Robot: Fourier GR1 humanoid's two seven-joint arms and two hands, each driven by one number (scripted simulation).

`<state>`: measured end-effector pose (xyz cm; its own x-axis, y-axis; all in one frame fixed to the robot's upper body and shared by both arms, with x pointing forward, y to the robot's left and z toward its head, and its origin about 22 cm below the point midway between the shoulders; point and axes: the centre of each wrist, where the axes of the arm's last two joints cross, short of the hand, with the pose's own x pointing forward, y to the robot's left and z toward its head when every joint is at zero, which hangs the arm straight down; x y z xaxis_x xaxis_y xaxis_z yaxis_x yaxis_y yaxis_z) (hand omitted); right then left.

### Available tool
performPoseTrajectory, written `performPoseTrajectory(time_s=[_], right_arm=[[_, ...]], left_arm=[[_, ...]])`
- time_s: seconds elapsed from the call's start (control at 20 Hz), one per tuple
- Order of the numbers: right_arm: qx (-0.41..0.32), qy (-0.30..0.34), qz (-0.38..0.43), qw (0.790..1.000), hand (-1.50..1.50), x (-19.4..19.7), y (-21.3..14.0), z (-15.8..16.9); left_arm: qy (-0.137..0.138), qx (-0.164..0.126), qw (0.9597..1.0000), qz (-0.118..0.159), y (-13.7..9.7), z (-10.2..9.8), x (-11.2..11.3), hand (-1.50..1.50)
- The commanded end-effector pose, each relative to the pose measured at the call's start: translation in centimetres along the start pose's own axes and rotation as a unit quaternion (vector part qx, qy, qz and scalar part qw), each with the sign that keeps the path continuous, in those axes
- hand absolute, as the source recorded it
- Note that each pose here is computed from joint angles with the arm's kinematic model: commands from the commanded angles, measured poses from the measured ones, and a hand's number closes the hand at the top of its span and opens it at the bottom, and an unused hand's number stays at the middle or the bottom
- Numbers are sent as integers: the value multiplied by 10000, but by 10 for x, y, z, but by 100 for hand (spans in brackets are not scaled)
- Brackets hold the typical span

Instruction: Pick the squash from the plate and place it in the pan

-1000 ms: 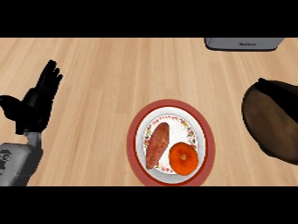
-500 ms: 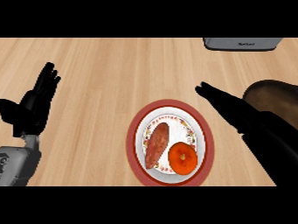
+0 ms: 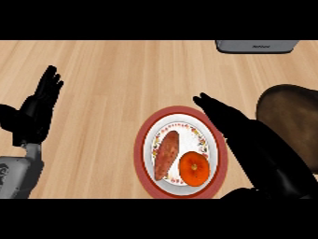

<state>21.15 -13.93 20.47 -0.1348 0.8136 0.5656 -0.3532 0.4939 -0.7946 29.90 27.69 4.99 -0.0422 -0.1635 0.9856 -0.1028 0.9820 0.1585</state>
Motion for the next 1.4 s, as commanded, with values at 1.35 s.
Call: performPoseTrajectory(time_s=[1.35], right_arm=[[1185,1392,1403,9731,-150,-26,70,-56]], left_arm=[[-17,18,10000,-24,11,3,12,0]])
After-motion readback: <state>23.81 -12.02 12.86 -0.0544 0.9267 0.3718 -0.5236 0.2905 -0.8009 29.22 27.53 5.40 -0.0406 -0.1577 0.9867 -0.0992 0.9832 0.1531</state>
